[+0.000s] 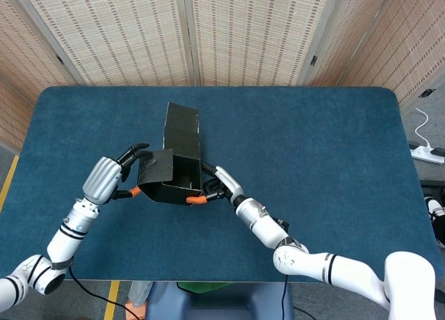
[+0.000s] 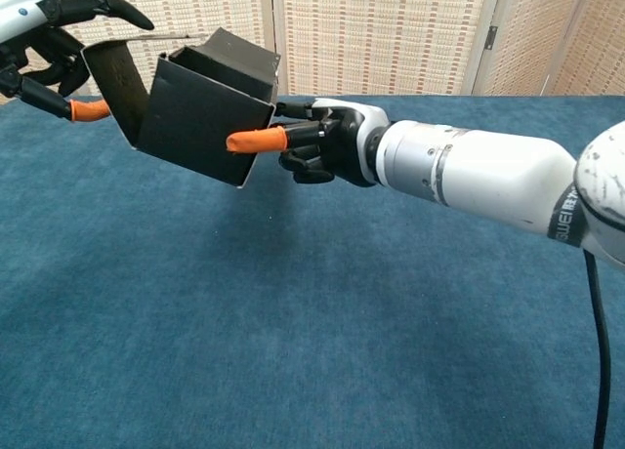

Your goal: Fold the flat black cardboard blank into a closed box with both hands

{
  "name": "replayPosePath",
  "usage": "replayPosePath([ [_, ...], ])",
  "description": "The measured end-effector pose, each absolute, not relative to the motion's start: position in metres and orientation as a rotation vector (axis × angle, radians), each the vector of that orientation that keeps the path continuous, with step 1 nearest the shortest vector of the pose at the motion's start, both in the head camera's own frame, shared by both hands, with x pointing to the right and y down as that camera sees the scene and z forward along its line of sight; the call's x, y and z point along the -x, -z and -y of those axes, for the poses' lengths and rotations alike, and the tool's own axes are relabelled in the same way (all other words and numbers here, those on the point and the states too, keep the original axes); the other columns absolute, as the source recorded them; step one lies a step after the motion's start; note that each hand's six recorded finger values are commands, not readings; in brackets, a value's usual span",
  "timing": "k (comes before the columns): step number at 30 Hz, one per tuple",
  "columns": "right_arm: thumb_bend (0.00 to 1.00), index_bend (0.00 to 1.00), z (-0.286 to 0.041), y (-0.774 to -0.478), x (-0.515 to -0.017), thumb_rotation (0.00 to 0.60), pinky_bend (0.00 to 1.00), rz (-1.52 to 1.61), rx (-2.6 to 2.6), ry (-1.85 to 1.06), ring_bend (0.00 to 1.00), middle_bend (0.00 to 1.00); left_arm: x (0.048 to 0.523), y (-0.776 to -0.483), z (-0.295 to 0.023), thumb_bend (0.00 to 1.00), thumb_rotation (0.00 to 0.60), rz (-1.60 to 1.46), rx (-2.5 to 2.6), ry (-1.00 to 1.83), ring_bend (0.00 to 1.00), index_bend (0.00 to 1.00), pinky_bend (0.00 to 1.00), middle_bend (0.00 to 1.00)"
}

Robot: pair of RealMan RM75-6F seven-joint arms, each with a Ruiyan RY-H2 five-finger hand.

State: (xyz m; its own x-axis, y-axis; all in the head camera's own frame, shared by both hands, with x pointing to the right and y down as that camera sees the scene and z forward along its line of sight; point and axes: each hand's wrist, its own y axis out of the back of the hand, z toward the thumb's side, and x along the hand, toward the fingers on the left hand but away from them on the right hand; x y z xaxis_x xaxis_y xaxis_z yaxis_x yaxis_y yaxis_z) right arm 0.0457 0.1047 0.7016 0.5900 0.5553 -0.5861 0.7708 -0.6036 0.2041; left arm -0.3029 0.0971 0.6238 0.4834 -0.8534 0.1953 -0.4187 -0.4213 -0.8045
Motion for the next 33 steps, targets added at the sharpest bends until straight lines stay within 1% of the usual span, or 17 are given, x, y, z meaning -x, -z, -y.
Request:
replayPosePath([
  [5, 0.23, 0.51, -0.107, -0.703, -0.043, 0.6, 1.0, -1.055, -2.404, 0.672, 0.83, 0.63, 0.295, -0.616, -0.097, 0.32, 0.6, -1.03, 2.025, 0.74, 0.77, 0.27, 0.97, 0.25],
  [12, 0.23, 0.51, -0.109, -0.701, -0.045, 0.6, 1.0, -1.043, -2.456, 0.697, 0.83, 0.63, 0.292, -0.622, -0.092, 0.32, 0.6, -0.897, 1.907, 0.762, 0.77, 0.28, 0.97, 0.26],
  [21, 0.23, 0.51, -0.109, -0.71, -0.05, 0.6, 1.0, -1.055, -2.503, 0.764, 0.83, 0.63, 0.283, -0.63, -0.096, 0.32, 0.6, -0.753, 1.888, 0.727, 0.77, 0.36, 0.97, 0.3],
  [27, 0.23, 0.51, -0.111, -0.721, -0.052, 0.6, 1.0, -1.06, -2.506, 0.806, 0.83, 0.63, 0.278, -0.641, -0.099, 0.32, 0.6, -0.727, 1.911, 0.713, 0.77, 0.37, 0.97, 0.31],
  [31, 0.23, 0.51, -0.112, -0.729, -0.055, 0.6, 1.0, -1.07, -2.508, 0.837, 0.83, 0.63, 0.276, -0.654, -0.1, 0.32, 0.6, -0.709, 1.928, 0.724, 0.77, 0.35, 0.97, 0.3],
  [33, 0.23, 0.51, -0.112, -0.733, -0.056, 0.6, 1.0, -1.076, -2.508, 0.849, 0.83, 0.63, 0.276, -0.66, -0.101, 0.32, 0.6, -0.704, 1.935, 0.73, 0.77, 0.36, 0.96, 0.31],
])
